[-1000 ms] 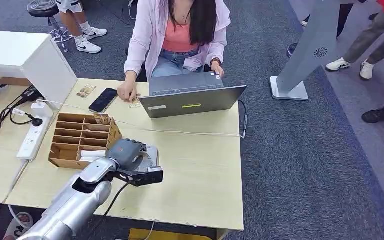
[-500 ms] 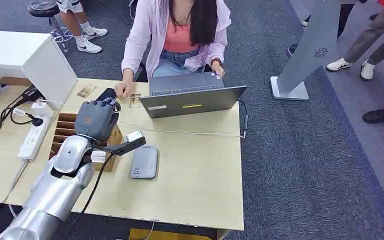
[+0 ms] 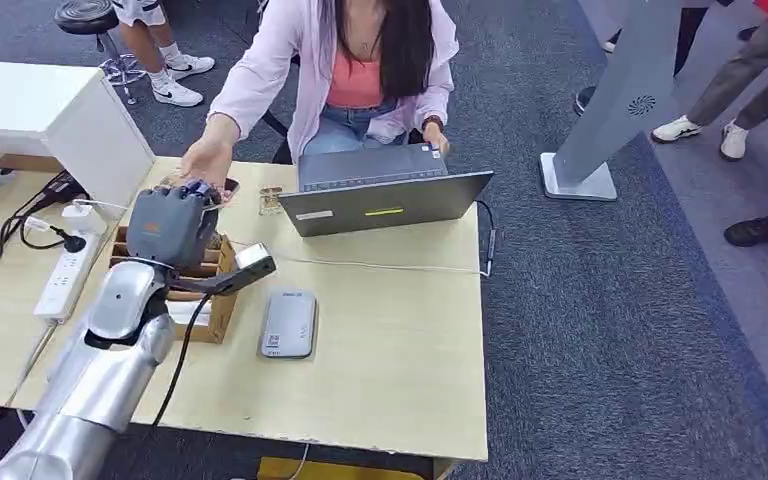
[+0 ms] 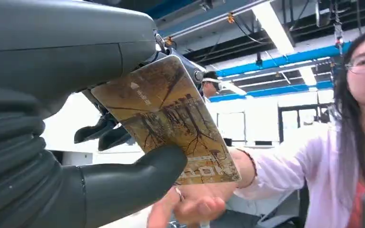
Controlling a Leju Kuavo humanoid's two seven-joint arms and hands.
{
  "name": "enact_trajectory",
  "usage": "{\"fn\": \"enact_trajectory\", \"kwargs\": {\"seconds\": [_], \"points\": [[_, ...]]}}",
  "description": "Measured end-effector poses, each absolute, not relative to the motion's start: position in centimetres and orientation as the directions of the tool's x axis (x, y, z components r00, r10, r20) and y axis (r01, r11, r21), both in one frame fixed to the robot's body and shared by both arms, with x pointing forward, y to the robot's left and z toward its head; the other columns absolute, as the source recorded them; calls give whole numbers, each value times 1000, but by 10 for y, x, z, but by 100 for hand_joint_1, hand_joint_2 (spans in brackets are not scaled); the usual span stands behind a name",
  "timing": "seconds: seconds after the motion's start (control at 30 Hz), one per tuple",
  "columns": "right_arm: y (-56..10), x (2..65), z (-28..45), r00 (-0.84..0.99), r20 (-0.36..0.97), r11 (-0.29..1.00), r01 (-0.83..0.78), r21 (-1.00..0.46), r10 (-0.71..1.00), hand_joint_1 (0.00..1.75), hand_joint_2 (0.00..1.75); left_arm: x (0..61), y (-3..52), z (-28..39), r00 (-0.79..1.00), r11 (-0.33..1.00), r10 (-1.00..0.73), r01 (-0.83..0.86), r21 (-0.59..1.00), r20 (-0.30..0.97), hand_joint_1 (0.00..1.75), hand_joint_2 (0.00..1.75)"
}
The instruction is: Pass the card to the sensor for recognition and then transmit it.
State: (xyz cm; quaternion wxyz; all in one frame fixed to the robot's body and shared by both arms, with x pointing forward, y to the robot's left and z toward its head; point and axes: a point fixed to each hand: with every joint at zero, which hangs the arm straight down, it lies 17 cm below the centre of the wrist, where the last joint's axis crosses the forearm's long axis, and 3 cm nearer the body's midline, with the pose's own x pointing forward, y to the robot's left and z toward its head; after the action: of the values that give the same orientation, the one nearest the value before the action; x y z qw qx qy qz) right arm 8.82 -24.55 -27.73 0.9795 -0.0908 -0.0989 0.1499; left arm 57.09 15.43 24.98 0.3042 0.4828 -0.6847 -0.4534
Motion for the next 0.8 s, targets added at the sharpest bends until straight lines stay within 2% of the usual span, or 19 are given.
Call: {"fn": "enact_trajectory", "kwargs": {"seconds": [0.3, 0.8], "points": [[-245, 88, -277, 930, 165, 934, -292, -208, 327, 0, 0, 590, 190, 289, -280, 117, -960, -472, 874, -23, 175, 175], [-245, 89, -277, 926, 166, 930, -302, -208, 338, 0, 0, 601, 207, 287, -238, 83, -971, -464, 882, -34, 175, 175]]}}
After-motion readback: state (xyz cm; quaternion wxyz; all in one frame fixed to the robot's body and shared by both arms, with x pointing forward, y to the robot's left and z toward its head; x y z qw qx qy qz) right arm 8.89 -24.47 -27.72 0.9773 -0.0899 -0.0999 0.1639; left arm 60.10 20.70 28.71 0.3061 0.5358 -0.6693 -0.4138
